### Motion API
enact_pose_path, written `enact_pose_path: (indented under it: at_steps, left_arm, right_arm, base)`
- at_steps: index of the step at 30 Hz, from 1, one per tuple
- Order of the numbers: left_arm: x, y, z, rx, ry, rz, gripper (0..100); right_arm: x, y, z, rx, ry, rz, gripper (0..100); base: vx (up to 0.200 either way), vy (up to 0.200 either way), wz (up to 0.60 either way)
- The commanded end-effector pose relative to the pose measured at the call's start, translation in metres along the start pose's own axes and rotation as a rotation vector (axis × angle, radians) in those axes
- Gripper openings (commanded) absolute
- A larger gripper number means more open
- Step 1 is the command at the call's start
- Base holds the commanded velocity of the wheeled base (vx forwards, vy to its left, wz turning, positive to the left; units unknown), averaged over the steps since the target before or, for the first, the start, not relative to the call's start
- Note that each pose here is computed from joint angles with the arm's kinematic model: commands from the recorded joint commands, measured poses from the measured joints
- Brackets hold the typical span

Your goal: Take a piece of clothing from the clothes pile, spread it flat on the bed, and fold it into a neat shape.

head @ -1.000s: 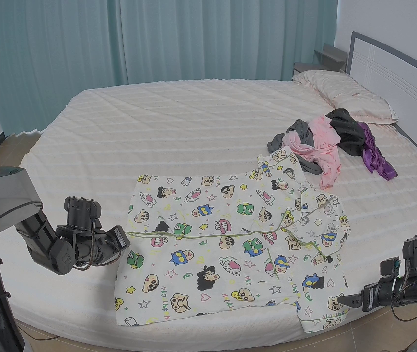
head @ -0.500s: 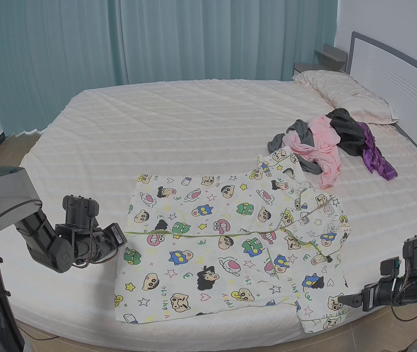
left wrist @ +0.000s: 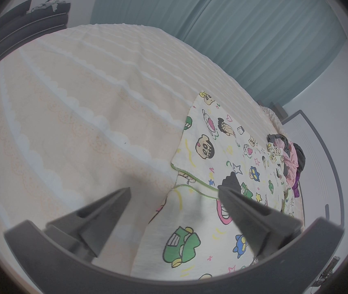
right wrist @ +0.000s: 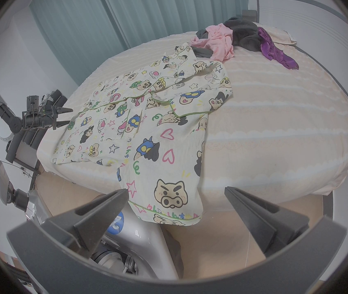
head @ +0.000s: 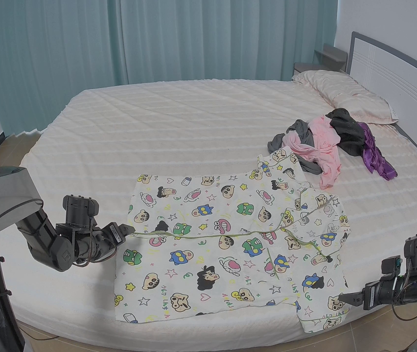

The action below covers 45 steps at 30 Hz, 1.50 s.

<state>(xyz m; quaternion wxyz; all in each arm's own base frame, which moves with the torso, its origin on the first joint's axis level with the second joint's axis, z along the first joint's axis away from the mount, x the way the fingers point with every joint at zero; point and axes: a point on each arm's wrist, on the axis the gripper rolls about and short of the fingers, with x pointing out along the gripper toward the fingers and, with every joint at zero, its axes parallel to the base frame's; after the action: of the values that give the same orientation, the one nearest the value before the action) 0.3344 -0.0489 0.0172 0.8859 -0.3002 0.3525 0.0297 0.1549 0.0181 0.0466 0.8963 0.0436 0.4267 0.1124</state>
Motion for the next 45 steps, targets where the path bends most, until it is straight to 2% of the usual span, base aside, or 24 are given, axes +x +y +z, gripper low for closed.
enact_pose_path:
  at_steps: [1, 6, 7, 11, 19, 25, 29, 32, 33, 36, 37, 40, 41, 45]
  left_arm:
    - [-0.008, -0.003, 0.004, 0.004, -0.019, -0.012, 100]
    - [-0.026, -0.01, 0.007, 0.011, -0.048, -0.042, 100]
    - [-0.029, -0.011, 0.01, 0.007, -0.061, -0.045, 100]
    - [-0.028, -0.011, 0.013, -0.012, -0.087, -0.023, 100]
    - [-0.027, -0.009, 0.013, -0.028, -0.085, -0.019, 100]
    - [-0.027, -0.009, 0.013, -0.027, -0.085, -0.019, 100]
    - [-0.027, -0.009, 0.013, -0.029, -0.084, -0.018, 100]
    - [-0.027, -0.009, 0.012, -0.036, -0.082, -0.018, 100]
    - [-0.027, -0.011, 0.01, -0.059, -0.078, -0.024, 100]
    - [-0.027, -0.013, 0.009, -0.067, -0.074, -0.029, 100]
    - [-0.027, -0.015, 0.006, -0.062, -0.066, -0.032, 100]
    - [-0.028, -0.016, 0.004, -0.061, -0.064, -0.035, 100]
    - [-0.029, -0.017, 0.003, -0.059, -0.058, -0.036, 100]
    - [-0.03, -0.013, -0.002, -0.059, -0.049, -0.015, 100]
  right_arm:
    - [-0.001, 0.0, 0.003, 0.0, -0.02, -0.001, 100]
    - [-0.001, -0.001, 0.01, 0.026, -0.048, -0.002, 100]
    - [-0.001, 0.0, 0.013, 0.058, -0.057, 0.0, 100]
    - [0.0, 0.001, 0.021, 0.099, -0.084, 0.007, 100]
    - [0.002, 0.002, 0.032, 0.166, -0.121, 0.009, 100]
    - [0.003, 0.002, 0.034, 0.174, -0.127, 0.011, 100]
    - [0.003, 0.002, 0.039, 0.186, -0.144, 0.015, 100]
    - [0.005, 0.002, 0.046, 0.232, -0.169, 0.023, 100]
    - [0.009, 0.003, 0.056, 0.28, -0.194, 0.037, 100]
    - [0.014, 0.002, 0.065, 0.309, -0.215, 0.041, 100]
    - [0.02, 0.0, 0.078, 0.333, -0.245, 0.045, 100]
    - [0.027, -0.002, 0.091, 0.34, -0.268, 0.044, 100]
    - [0.035, -0.004, 0.105, 0.337, -0.289, 0.045, 100]
    - [0.049, -0.005, 0.129, 0.324, -0.324, 0.051, 100]
  base:
    - [0.0, 0.0, 0.0]
    - [0.0, 0.0, 0.0]
    - [0.0, 0.0, 0.0]
    - [0.05, 0.0, 0.0]
    - [0.2, 0.0, 0.0]
    - [0.2, 0.0, 0.0]
    - [0.0, 0.0, 0.0]
    - [0.0, 0.0, 0.0]
    - [0.0, 0.0, 0.0]
    - [0.0, -0.133, 0.0]
    - [0.0, -0.2, 0.0]
    - [0.0, -0.2, 0.0]
    - [0.0, -0.2, 0.0]
    - [0.0, -0.1, 0.0]
